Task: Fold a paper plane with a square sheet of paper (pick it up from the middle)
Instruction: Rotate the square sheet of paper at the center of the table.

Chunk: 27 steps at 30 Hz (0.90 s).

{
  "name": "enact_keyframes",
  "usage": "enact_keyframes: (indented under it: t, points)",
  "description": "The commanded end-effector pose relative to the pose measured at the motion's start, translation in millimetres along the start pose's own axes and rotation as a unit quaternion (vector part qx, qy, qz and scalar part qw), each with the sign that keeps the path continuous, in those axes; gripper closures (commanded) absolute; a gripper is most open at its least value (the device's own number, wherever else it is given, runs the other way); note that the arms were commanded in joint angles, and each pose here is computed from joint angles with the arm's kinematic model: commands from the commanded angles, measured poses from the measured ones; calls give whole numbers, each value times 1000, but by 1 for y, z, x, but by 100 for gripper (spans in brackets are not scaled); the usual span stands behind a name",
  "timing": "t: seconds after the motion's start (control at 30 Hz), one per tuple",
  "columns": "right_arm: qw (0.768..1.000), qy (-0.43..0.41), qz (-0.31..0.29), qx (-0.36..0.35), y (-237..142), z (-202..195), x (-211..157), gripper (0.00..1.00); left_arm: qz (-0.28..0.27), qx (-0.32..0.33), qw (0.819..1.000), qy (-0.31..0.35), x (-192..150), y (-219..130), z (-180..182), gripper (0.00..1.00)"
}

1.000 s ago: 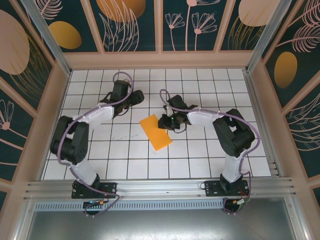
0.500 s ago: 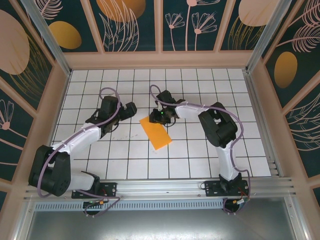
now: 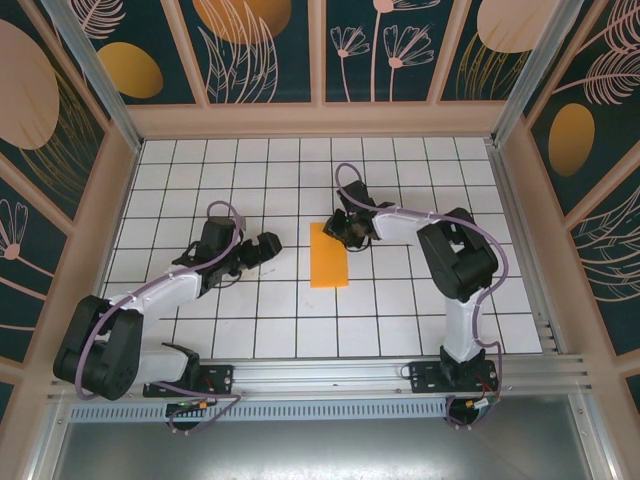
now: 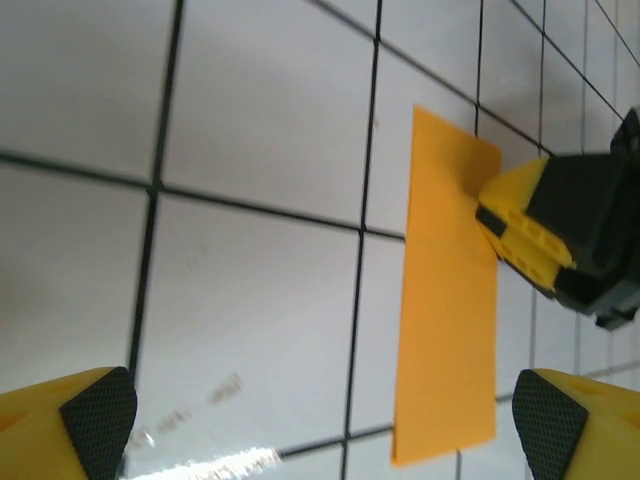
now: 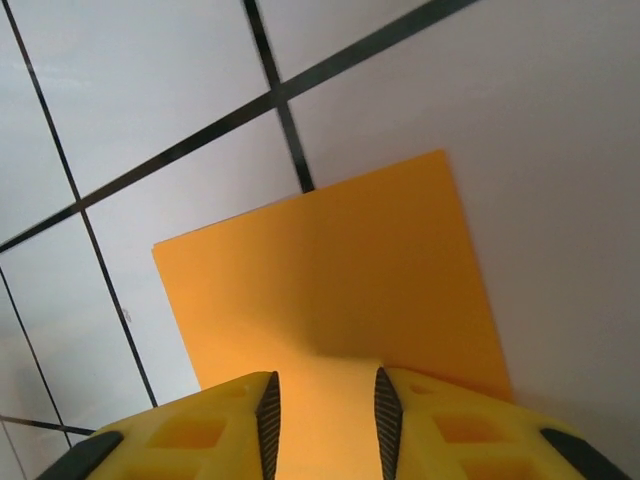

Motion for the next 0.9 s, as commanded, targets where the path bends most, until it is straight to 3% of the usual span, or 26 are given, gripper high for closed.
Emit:
enact_keyframes:
  t: [0.0,0.17,0.5,0.87]
  points:
    - [999,-2,-10,39,-21,13,-3,61,14,-80,997,-15,-2,-4,-18,2]
    - [999,-23,18,41,-31,2,-17,55,43,-93,994,-38,-15,1,-33,5]
    - [998,-36,38,27,-22,-11,-17,58,99,-119,986,-64,-32,21,-52,22]
    - [998,-46,44,20,-13,-15,-4,61,139,-112,983,-53,-33,43,-67,26]
Point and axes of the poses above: each hand's point on the last joint's axis, 136 mm out from that joint toward the fingers, its own y axis out along the fingers, its own z axis along the line the jaws close on, x = y × z, the point moved 9 cm from there along -y, back along the fingers, and after that the axes turned 13 degrees about y, right-handed, at the moved point
